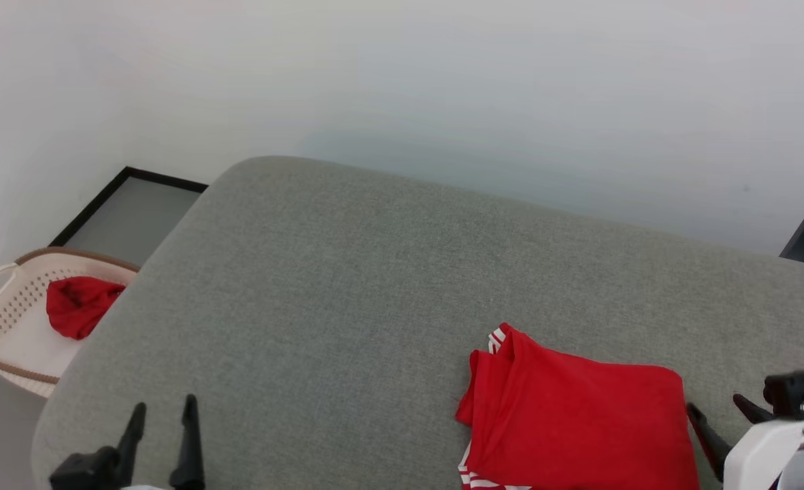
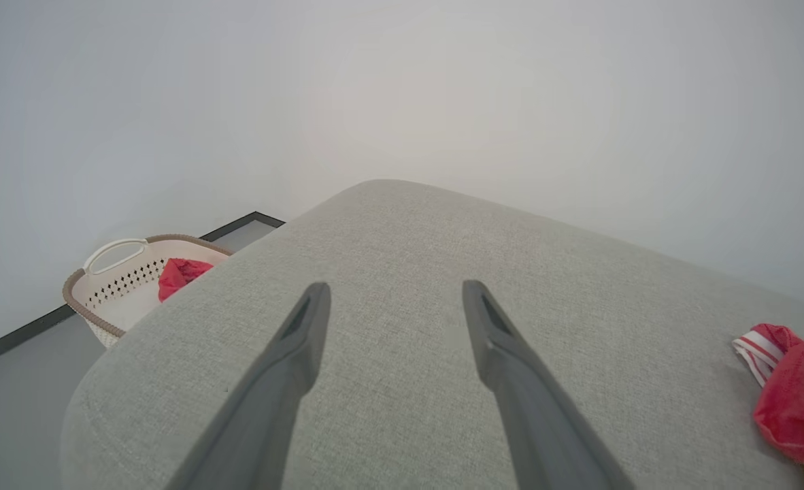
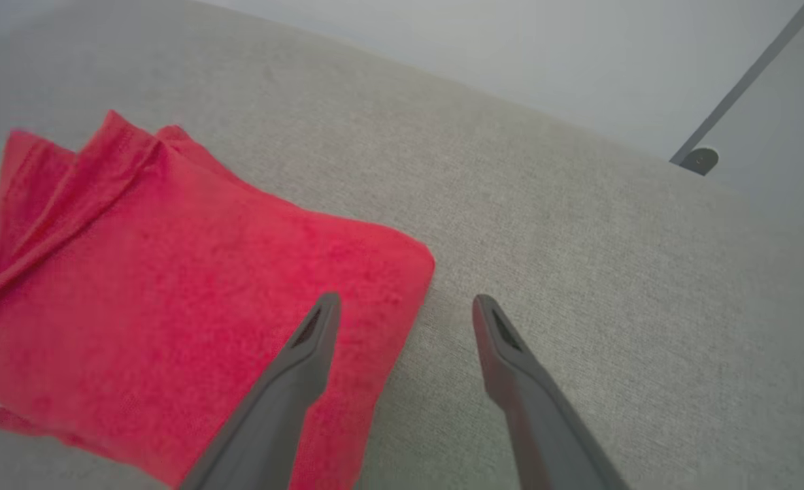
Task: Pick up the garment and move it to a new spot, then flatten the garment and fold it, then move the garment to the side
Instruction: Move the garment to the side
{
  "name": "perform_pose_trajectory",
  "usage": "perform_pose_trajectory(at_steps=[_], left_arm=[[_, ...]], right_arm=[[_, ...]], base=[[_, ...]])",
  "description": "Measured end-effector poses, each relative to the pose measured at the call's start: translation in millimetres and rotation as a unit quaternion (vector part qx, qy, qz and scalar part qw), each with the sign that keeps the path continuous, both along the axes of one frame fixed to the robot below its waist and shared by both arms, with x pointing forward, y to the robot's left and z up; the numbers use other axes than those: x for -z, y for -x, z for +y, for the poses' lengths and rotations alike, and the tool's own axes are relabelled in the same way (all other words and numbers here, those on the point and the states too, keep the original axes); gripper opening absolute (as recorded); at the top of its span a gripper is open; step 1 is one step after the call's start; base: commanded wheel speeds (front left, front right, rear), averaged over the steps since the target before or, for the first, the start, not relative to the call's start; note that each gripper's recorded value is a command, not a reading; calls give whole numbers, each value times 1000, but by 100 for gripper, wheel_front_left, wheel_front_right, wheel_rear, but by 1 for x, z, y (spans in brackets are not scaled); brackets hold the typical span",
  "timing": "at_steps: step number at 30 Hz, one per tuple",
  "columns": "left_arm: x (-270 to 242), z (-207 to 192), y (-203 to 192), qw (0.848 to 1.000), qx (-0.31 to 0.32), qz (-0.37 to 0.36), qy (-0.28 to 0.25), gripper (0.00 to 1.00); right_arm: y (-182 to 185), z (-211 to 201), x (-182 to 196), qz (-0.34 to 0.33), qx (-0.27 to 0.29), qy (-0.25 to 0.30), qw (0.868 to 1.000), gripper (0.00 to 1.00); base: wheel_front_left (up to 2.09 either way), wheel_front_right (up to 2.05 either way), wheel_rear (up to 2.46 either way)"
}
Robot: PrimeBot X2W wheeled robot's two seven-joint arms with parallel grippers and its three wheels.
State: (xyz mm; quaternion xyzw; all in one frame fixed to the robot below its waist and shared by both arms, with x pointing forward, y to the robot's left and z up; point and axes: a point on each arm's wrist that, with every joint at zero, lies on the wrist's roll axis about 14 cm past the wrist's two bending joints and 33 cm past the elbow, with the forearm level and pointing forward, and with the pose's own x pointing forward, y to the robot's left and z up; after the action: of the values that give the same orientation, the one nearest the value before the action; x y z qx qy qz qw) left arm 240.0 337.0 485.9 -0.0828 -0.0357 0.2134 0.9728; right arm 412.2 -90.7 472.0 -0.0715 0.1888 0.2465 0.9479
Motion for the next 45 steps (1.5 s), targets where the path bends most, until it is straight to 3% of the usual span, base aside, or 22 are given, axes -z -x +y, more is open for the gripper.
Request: perform_pose_trajectory(at_steps=[7,13,28,30,37,41,45], left_arm=[[10,-16,-11,1000,14,11,22,100],[14,-23,-21,999,19,16,36,100],[22,-17,-22,998,3,31,50,100],[23,-18,-23,998,3,32,52,100],[22,-19,-28,998,6,29,54,100],[22,-20,-30,998,10,30,54,100],[20,-21,-36,998,16,29,50,100]], right_arm=[[-7,-4,18,112,28,18,993,100],[-4,-6,53,208,44,37,977,100],[-10,23,83,298,33,13,954,100],[-9,26,84,316,36,-9,948,0],[-3,32,84,367,32,-58,928,0],[-6,24,83,369,35,-55,927,0],[-20,4,80,348,54,-43,935,0]], base=[[0,0,0],[0,0,0],[0,0,0],[0,0,0],[0,0,0],[0,0,0],[0,0,0]])
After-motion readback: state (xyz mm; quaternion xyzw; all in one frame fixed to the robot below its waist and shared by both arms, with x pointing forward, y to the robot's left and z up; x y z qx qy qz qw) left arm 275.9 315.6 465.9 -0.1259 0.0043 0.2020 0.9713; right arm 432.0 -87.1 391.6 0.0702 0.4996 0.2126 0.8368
